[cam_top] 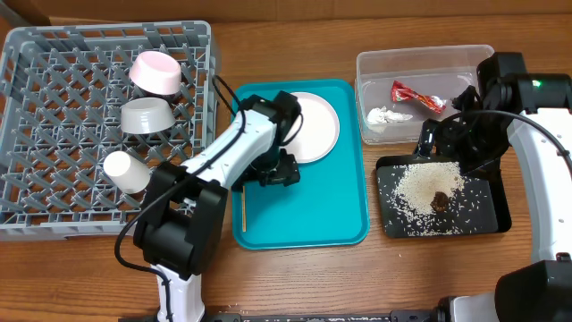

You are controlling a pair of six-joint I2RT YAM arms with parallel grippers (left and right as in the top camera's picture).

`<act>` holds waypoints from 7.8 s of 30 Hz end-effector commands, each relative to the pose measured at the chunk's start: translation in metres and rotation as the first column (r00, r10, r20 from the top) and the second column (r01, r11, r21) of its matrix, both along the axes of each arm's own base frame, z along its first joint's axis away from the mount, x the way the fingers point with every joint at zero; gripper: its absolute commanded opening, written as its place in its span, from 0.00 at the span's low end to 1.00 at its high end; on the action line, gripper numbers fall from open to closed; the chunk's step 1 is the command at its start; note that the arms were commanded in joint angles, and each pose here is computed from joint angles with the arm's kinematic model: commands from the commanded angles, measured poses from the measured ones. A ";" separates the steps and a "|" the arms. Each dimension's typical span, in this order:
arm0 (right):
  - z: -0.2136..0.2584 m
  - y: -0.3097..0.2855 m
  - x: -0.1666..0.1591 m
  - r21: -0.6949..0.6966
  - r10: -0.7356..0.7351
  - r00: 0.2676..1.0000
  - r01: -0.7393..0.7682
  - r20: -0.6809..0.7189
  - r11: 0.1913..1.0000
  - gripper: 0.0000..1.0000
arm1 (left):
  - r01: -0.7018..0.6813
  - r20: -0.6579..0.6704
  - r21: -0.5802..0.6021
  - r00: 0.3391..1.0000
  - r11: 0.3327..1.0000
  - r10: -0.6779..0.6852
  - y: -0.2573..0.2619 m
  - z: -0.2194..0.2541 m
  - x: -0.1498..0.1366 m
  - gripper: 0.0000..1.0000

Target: Sort waste into correct bins and load items into the dishwasher

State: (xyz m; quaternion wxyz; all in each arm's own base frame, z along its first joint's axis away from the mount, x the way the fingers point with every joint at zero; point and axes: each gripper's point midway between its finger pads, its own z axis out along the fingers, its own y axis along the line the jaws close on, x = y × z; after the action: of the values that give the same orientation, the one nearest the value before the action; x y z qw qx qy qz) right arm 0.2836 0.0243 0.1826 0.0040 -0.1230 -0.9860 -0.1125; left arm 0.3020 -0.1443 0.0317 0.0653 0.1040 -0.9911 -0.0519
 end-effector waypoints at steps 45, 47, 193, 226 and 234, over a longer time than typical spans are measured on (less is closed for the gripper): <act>0.010 0.000 0.000 -0.005 0.003 0.999 -0.002 0.039 1.000 1.00 | 0.134 0.511 0.041 0.849 0.990 -0.136 0.085 0.153 0.052 0.04; 0.010 0.000 0.000 -0.005 0.003 0.999 -0.002 0.039 1.000 1.00 | 0.121 0.517 0.060 0.846 0.991 -0.134 0.102 0.155 0.056 0.04; 0.010 0.000 -0.002 -0.005 0.003 1.000 -0.003 0.031 1.000 1.00 | 0.189 0.442 -0.649 0.882 0.737 0.162 0.137 0.177 0.115 1.00; 0.060 0.022 0.036 -0.092 0.135 0.822 -0.100 0.553 0.991 1.00 | 0.489 0.719 -0.064 0.627 0.870 -0.299 0.093 0.294 -0.022 1.00; 0.050 0.019 -0.032 -0.065 0.081 0.747 -0.051 0.660 0.997 1.00 | 0.446 0.879 0.050 0.405 0.893 -0.251 0.099 0.298 -0.095 1.00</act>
State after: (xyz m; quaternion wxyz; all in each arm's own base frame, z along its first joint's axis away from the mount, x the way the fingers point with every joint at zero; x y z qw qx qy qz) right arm 0.2698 0.0463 0.2374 -0.3333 -0.0265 -0.9338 -0.1272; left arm 0.2324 -0.0499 0.3413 -0.4258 -0.1153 -0.8923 0.0964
